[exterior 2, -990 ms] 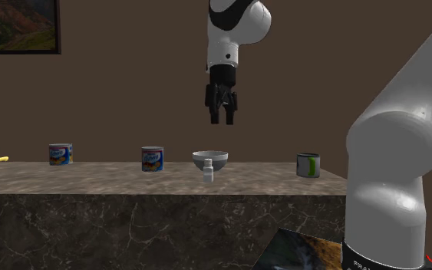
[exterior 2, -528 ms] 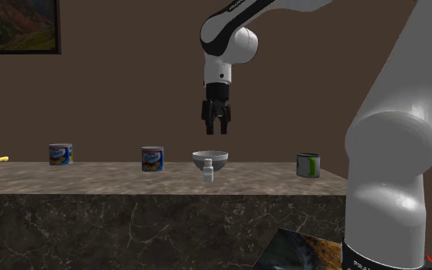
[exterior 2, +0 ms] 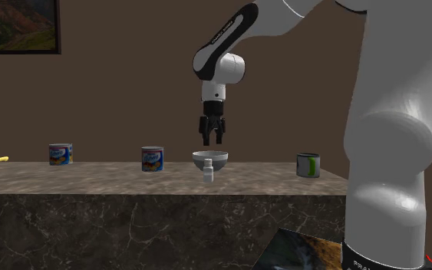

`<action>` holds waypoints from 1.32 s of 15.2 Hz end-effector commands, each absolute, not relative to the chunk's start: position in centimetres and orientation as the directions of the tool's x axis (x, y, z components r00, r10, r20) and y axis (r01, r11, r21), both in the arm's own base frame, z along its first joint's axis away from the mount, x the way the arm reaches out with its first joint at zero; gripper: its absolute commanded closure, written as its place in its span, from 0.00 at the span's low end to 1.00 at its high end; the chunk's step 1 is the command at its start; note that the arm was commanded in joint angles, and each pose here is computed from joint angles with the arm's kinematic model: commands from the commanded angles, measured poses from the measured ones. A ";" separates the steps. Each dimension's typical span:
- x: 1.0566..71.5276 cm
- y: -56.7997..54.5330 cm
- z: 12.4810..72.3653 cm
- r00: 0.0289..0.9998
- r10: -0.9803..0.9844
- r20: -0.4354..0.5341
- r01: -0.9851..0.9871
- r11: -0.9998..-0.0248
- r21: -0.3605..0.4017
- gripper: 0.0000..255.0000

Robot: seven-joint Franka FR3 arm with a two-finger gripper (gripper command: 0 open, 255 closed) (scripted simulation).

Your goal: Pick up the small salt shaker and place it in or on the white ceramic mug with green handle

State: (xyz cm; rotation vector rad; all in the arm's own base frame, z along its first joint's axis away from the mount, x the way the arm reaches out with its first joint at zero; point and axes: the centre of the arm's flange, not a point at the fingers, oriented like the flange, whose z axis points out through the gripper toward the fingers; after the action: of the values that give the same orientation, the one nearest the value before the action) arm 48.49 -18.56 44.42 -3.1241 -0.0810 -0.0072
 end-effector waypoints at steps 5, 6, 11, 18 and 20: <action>53.3 -23.6 40.9 0.999 0.047 0.013 0.047 -0.999 -0.011 0.00; 53.3 -23.6 40.9 0.999 0.047 0.013 0.047 -0.999 -0.011 0.00; 53.4 -23.5 38.2 0.999 0.047 0.013 0.047 -0.999 -0.011 0.00; 53.4 -23.5 36.9 0.999 0.047 0.013 0.047 -0.999 -0.011 0.00; 53.4 -23.5 36.9 0.999 0.047 0.013 0.047 -0.999 -0.011 0.00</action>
State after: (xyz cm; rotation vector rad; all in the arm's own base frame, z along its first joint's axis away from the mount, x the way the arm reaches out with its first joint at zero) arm 53.38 -23.52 36.89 -3.1289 -0.0742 -0.0205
